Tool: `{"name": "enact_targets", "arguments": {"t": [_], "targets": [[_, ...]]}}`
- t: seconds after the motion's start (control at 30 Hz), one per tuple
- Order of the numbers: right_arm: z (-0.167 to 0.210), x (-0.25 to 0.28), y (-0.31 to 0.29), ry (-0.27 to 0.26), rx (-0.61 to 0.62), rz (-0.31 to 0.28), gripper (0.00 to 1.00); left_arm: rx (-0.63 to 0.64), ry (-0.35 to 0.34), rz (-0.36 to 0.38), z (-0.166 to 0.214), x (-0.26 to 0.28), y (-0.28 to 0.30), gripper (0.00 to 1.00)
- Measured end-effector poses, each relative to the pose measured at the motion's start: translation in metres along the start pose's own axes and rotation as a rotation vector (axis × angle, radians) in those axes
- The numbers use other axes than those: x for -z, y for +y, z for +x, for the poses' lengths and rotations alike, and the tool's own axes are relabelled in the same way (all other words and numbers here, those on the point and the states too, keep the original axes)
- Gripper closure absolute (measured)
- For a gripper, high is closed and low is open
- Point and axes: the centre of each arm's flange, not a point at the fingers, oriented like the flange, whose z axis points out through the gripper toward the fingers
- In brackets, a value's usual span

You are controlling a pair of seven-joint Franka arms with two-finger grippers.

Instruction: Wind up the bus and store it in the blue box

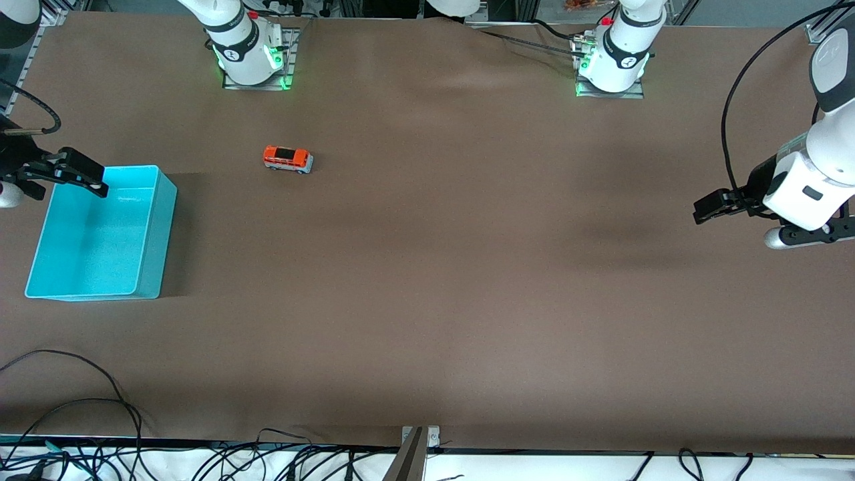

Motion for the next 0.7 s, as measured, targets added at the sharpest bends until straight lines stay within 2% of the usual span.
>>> {"name": "enact_targets", "arguments": {"t": [0.23, 0.47, 0.7], "targets": [[0.000, 0.000, 0.000, -0.003, -0.006, 0.000, 0.00, 0.003, 0.008, 0.004, -0.002, 0.006, 0.000, 0.00], [-0.006, -0.003, 0.000, -0.047, -0.007, 0.004, 0.00, 0.012, 0.019, 0.011, 0.001, 0.015, -0.008, 0.00], [-0.007, -0.003, -0.001, -0.057, -0.010, 0.004, 0.00, -0.056, 0.020, -0.011, 0.000, 0.022, -0.020, 0.00]]}}
